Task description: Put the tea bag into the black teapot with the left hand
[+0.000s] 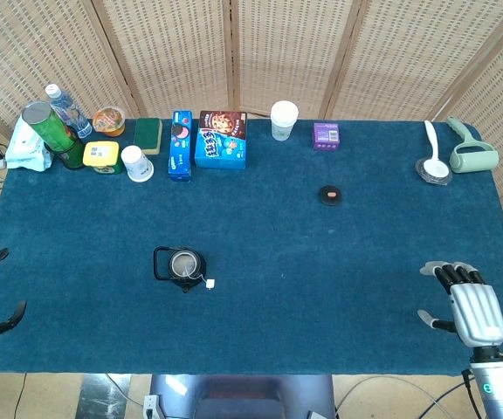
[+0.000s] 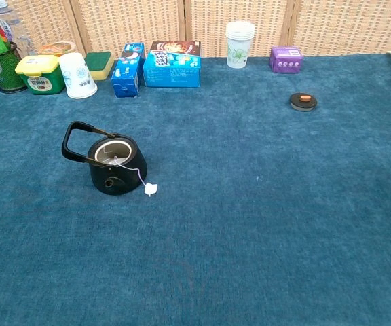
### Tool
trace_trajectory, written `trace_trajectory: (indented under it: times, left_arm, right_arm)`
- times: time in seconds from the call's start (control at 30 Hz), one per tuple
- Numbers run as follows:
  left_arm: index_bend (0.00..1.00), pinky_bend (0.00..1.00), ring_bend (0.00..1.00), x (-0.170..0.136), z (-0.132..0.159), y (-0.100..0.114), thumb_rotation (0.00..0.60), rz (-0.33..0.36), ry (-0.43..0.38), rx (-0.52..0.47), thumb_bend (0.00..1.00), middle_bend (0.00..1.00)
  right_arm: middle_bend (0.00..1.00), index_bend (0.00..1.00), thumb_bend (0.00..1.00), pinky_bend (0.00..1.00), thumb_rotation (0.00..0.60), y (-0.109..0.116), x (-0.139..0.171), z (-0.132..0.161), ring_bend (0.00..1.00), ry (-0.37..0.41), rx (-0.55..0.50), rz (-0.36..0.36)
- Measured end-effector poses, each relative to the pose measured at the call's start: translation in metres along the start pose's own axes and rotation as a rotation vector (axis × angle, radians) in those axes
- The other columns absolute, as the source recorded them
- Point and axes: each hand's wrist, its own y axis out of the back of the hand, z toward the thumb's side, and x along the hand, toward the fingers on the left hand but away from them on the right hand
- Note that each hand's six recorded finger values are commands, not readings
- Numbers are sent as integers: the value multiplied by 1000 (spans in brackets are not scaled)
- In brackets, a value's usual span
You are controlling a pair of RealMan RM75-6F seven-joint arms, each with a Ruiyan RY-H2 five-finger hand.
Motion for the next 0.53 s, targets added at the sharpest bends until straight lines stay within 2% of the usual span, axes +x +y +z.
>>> trace_trajectory:
  times: [0.53]
  left_arm:
    - [3, 267, 48, 4, 5, -4, 600, -13, -13, -4, 406, 112]
  right_arm:
    - [289, 311, 99, 201, 600, -1, 1, -3, 275, -10, -1, 6]
